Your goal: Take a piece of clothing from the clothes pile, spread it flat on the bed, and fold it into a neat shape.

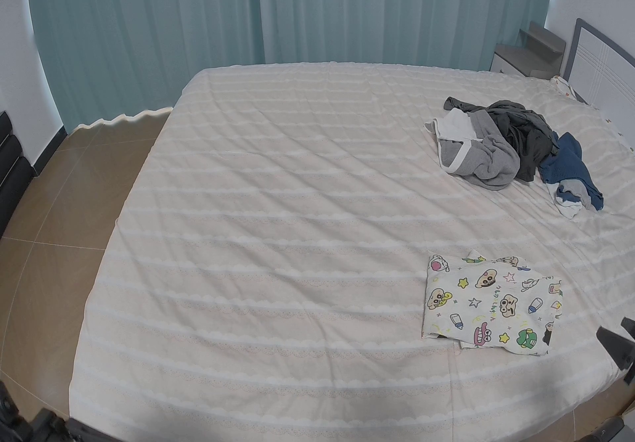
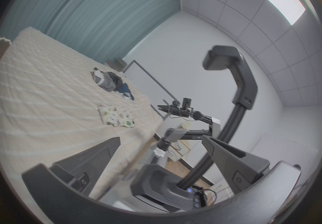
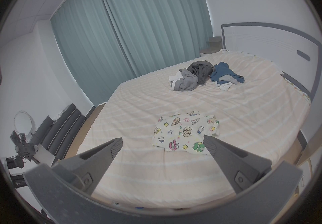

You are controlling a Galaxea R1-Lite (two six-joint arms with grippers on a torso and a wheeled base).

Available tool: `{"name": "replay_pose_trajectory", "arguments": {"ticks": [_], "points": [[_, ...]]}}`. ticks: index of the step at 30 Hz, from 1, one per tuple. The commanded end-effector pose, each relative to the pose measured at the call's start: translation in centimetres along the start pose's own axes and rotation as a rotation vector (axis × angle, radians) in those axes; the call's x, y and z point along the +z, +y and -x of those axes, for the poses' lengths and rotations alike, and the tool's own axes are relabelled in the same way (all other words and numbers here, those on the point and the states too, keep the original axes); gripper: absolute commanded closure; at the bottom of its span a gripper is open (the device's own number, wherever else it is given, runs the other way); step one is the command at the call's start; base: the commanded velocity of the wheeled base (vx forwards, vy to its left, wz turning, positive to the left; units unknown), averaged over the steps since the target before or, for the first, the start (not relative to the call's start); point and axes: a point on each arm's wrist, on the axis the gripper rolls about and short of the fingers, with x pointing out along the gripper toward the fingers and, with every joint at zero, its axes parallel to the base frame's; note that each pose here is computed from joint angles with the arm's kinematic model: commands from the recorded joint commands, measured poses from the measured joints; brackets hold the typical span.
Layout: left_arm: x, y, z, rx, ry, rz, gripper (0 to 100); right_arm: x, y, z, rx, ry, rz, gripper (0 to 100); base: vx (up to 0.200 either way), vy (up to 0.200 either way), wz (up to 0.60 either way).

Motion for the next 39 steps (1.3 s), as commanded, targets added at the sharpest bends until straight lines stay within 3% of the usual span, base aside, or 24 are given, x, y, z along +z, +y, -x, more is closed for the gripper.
{"name": "replay_pose_trajectory", "arguments": {"ticks": [1,3,6,7,8,10,11,13,14,15,18,19,20,22,23,24,25,26,28,39], "points": [[-5.6,-4.3,1.5,-0.179,0.059,-0.129,0,-5.1,-0.4,5.6,-0.062,-0.201,0.069,0,0.0,0.0,0.0],[-5.5,-4.3,1.5,-0.166,0.031,-0.131,0,-5.3,-0.6,4.9,-0.067,-0.215,0.077,0,0.0,0.0,0.0],[-5.3,-4.2,1.5,-0.111,-0.082,-0.166,0,-7.1,-1.5,2.2,-0.065,-0.241,0.139,0,0.0,0.0,0.0],[-5.1,-3.9,1.4,-0.06,-0.165,-0.186,0,-8.8,-2.3,0.4,-0.066,-0.275,0.221,0,0.0,0.0,0.0],[-5.1,-3.8,1.4,-0.034,-0.202,-0.195,0,-8.4,-2.2,0.5,-0.054,-0.324,0.244,0,0.0,0.0,0.0],[-5.0,-3.5,1.5,0.025,-0.272,-0.221,0,-8.6,-2.2,0.5,-0.042,-0.307,0.243,0,0.0,0.0,0.0],[-5.1,-2.9,1.4,0.102,-0.326,-0.258,0,-9.2,-2.4,0.8,-0.019,-0.324,0.271,0,0.0,0.0,0.0],[-5.2,-2.6,1.4,0.137,-0.338,-0.27,0,-9.3,-2.4,0.9,-0.018,-0.332,0.295,0,0.0,0.0,0.0],[-5.7,-1.4,1.4,0.295,-0.363,-0.325,0,-9.2,-2.4,0.8,-0.027,-0.333,0.368,0,0.0,0.0,0.0],[-5.9,-1.0,1.4,0.349,-0.365,-0.347,0,-9.3,-2.4,0.8,-0.03,-0.33,0.374,0,0.0,0.0,0.0],[-7.3,0.8,1.6,0.679,-0.293,-0.457,0,-9.5,-2.5,0.8,-0.028,-0.303,0.375,0,0.0,0.0,0.0],[-7.3,0.8,1.6,0.679,-0.293,-0.457,0,-9.5,-2.5,0.8,-0.028,-0.303,0.375,0,0.0,0.0,0.0],[-7.6,1.3,2.0,0.886,-0.256,-0.511,0,-9.6,-2.5,0.7,-0.032,-0.294,0.365,0,0.0,0.0,0.0],[-7.6,1.4,2.0,0.908,-0.265,-0.514,0,-9.6,-2.5,0.7,-0.032,-0.296,0.365,0,0.0,0.0,0.0],[-7.3,1.5,2.3,1.084,-0.342,-0.533,0,-9.6,-2.5,0.7,-0.03,-0.297,0.382,0,0.0,0.0,0.0],[-7.3,1.6,2.5,1.171,-0.356,-0.522,0,-9.6,-2.5,0.7,-0.031,-0.297,0.381,0,0.0,0.0,0.0],[-7.6,1.9,2.8,1.309,-0.352,-0.495,0,-9.6,-2.5,0.7,-0.031,-0.296,0.376,0,0.0,0.0,0.0],[-7.7,2.0,2.9,1.366,-0.357,-0.465,0,-9.6,-2.5,0.7,-0.03,-0.297,0.372,0,0.0,0.0,0.0],[-7.7,1.9,2.9,1.341,-0.395,-0.418,0,-9.6,-2.5,0.7,-0.029,-0.299,0.366,0,0.0,0.0,0.0],[-7.7,2.0,2.9,1.347,-0.396,-0.419,0,-9.6,-2.5,0.7,-0.012,-0.296,0.343,0,0.0,0.0,0.0]]}}
